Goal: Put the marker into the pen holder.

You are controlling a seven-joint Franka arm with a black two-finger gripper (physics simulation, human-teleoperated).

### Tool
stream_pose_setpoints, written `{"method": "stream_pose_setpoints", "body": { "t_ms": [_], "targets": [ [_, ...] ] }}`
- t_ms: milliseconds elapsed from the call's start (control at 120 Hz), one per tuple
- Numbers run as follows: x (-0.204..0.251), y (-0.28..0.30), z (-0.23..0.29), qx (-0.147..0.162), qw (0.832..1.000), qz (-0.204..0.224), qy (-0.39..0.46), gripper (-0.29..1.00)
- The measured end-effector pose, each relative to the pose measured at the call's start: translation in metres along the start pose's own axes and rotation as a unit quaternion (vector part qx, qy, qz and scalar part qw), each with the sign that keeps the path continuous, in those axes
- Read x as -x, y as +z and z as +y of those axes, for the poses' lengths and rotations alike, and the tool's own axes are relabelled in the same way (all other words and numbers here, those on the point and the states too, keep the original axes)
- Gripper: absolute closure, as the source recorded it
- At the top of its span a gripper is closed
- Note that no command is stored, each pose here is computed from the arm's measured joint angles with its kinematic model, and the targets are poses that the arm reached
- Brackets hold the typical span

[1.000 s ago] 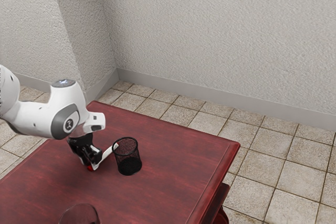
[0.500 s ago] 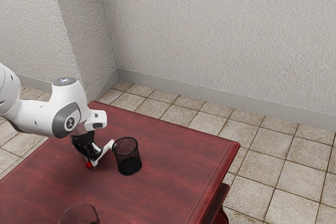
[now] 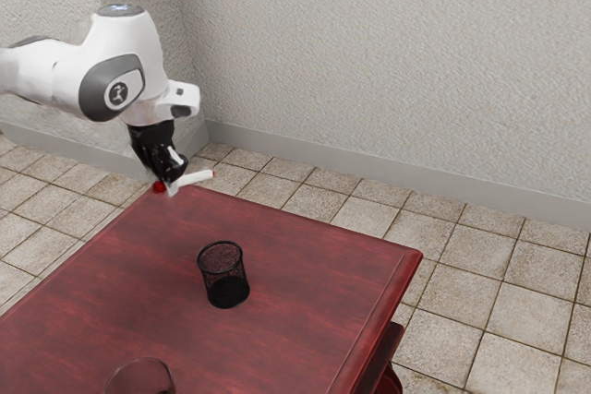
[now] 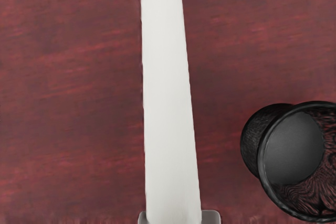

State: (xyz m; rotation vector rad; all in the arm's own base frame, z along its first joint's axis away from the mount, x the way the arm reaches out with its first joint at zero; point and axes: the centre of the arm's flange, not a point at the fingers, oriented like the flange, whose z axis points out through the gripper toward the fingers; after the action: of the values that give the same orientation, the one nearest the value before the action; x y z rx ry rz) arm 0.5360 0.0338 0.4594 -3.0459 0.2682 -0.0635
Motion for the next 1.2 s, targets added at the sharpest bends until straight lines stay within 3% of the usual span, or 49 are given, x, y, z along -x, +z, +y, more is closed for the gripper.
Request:
{"method": "stream_pose_setpoints", "body": {
  "t_ms": [183,283,367,617,917,1200],
  "targets": [
    [-0.025,0.006,0.041,-0.052,0.984,-0.161,0.049,0.79],
    [-0.029,0.027,0.026,-0.073,0.966,-0.246,0.035,0.79],
    [-0.038,0.034,0.023,-0.083,0.953,-0.289,0.031,0.79],
    [-0.061,0.022,0.071,-0.095,0.937,-0.329,0.068,0.79],
    [-0.047,0.024,0.114,-0.096,0.915,-0.378,0.101,0.79],
    [-0.045,0.032,0.151,-0.087,0.905,-0.395,0.133,0.79]
  ]
}}
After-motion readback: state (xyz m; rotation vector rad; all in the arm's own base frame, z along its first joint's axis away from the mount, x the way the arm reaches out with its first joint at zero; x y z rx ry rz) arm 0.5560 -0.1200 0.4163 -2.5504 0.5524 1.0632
